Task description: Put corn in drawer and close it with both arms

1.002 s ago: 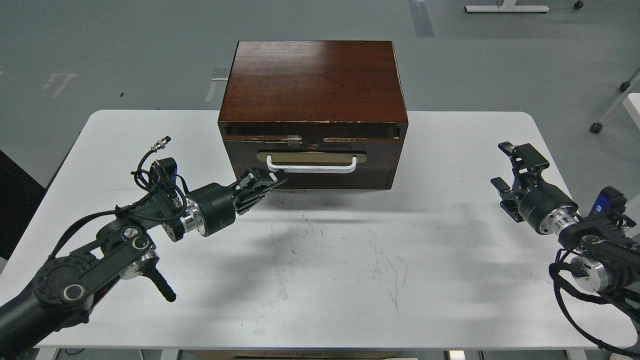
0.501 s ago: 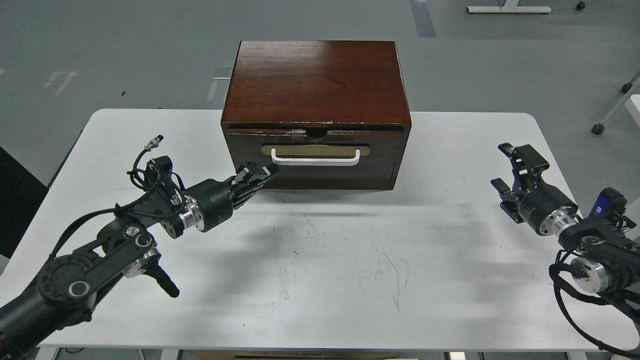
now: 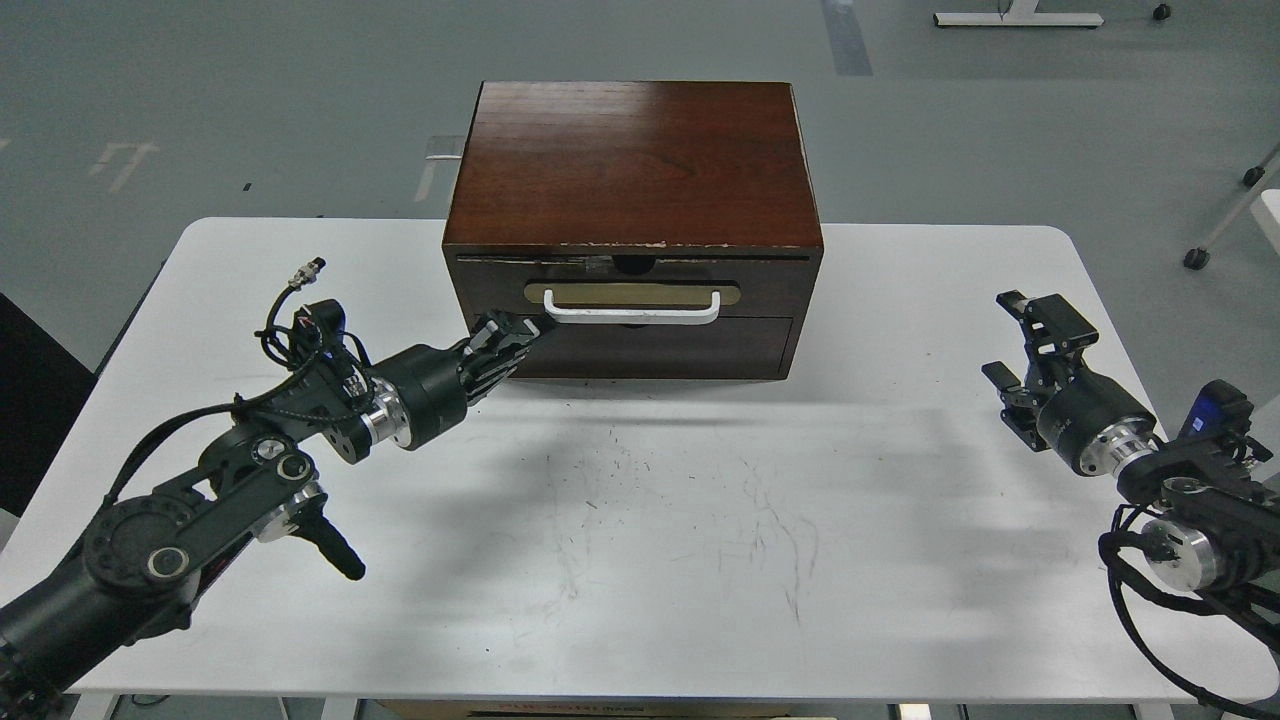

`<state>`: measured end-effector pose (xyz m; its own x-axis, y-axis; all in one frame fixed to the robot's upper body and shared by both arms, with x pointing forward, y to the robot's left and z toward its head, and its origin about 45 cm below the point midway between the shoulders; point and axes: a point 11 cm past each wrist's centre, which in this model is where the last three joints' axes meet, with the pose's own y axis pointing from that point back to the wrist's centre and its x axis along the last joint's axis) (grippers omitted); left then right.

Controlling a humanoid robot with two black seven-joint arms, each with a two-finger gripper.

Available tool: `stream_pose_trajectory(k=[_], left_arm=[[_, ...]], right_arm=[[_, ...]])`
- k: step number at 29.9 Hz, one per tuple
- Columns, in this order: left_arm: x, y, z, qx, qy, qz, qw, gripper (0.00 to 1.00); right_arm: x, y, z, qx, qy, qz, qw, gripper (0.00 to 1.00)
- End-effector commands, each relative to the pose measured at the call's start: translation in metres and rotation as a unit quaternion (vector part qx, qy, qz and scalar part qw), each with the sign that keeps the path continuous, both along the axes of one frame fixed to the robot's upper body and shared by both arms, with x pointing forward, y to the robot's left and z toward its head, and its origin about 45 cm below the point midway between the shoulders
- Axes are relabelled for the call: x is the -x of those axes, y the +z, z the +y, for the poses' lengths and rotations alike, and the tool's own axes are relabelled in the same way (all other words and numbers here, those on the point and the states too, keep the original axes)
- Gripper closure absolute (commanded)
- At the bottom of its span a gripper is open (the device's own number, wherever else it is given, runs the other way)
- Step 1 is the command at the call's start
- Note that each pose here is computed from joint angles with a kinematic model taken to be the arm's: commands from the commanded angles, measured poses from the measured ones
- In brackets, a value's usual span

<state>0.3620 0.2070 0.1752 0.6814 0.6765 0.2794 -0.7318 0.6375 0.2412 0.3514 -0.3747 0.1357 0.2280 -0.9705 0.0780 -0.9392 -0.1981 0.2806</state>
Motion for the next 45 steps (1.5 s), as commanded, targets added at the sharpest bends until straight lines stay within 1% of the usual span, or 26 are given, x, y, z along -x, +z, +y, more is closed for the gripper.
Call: stream_pose_trajectory(k=[1, 6, 11, 15, 20, 21, 23, 24, 25, 26, 27, 28, 29, 30, 32, 34, 35, 36, 38, 41, 45], left_arm=[[-0.001, -0.002, 0.002, -0.001, 0.005, 0.002, 1.0, 1.0], [-0.004, 0.001, 0.002, -0.001, 0.004, -0.002, 1.0, 1.0], [-0.002, -0.001, 0.001, 0.001, -0.002, 0.007, 1.0, 1.0], [0.011, -0.006, 0.006, 0.001, -0.039, 0.034, 0.999, 1.0], [0.029, 0.0, 0.013, 0.004, -0.093, 0.051, 0.994, 1.0], [0.033, 0.006, 0.012, 0.017, -0.105, 0.053, 0.993, 0.98], [0.035, 0.014, 0.013, 0.04, -0.112, 0.053, 0.992, 0.85], [0.034, 0.024, 0.017, 0.067, -0.109, 0.051, 0.99, 0.71], [0.033, 0.029, 0.019, 0.083, -0.105, 0.049, 0.99, 0.61], [0.029, 0.041, 0.024, 0.116, -0.094, 0.043, 0.988, 0.38], [0.024, 0.054, 0.03, 0.15, -0.08, 0.036, 0.985, 0.21], [0.022, 0.059, 0.033, 0.165, -0.072, 0.033, 0.983, 0.13], [0.018, 0.065, 0.037, 0.178, -0.065, 0.028, 0.981, 0.02], [0.013, 0.073, 0.045, 0.199, -0.049, 0.023, 0.978, 0.0], [0.007, 0.086, 0.056, 0.229, -0.03, 0.014, 0.973, 0.0], [0.003, 0.087, 0.066, 0.248, -0.006, 0.019, 0.969, 0.0], [0.002, 0.083, 0.074, 0.256, 0.01, 0.025, 0.966, 0.0], [0.002, 0.083, 0.074, 0.256, 0.01, 0.025, 0.966, 0.0], [0.003, 0.073, 0.092, 0.273, 0.044, 0.034, 0.96, 0.0], [0.007, 0.058, 0.118, 0.292, 0.092, 0.044, 0.951, 0.0], [0.015, 0.038, 0.134, 0.293, 0.123, 0.064, 0.946, 0.0]], right_arm=[[0.0, 0.0, 0.0, 0.0, -0.001, 0.0, 1.0, 0.04], [0.0, 0.0, 0.0, 0.0, -0.001, 0.0, 1.0, 0.04], [0.0, 0.0, 0.0, 0.0, -0.001, 0.0, 1.0, 0.04], [0.0, 0.001, 0.0, -0.001, 0.0, -0.001, 1.0, 0.04], [-0.004, 0.005, -0.001, -0.003, -0.003, -0.007, 1.0, 0.04], [-0.004, 0.006, -0.001, -0.004, -0.004, -0.009, 1.0, 0.04], [-0.005, 0.007, -0.001, -0.004, -0.004, -0.01, 1.0, 0.04], [-0.006, 0.008, -0.001, -0.005, -0.004, -0.011, 1.0, 0.04], [-0.006, 0.008, -0.001, -0.005, -0.005, -0.012, 1.0, 0.04], [-0.007, 0.009, -0.001, -0.006, -0.005, -0.013, 1.0, 0.04], [-0.009, 0.011, -0.001, -0.007, -0.006, -0.017, 1.0, 0.04], [-0.009, 0.012, -0.001, -0.009, -0.008, -0.019, 1.0, 0.04], [-0.011, 0.014, -0.001, -0.011, -0.01, -0.022, 1.0, 0.04], [-0.012, 0.017, -0.002, -0.014, -0.014, -0.026, 0.999, 0.04], [-0.014, 0.019, -0.004, -0.017, -0.02, -0.031, 0.999, 0.04], [-0.016, 0.02, -0.001, -0.023, -0.023, -0.035, 0.999, 0.03], [-0.018, 0.018, 0.005, -0.03, -0.023, -0.036, 0.999, 0.03], [-0.018, 0.018, 0.005, -0.031, -0.023, -0.036, 0.999, 0.03], [-0.02, 0.016, 0.014, -0.042, -0.022, -0.037, 0.998, 0.0], [-0.022, 0.013, 0.021, -0.049, -0.022, -0.037, 0.998, 0.0], [-0.024, 0.014, 0.026, -0.059, -0.025, -0.042, 0.997, 0.0]])
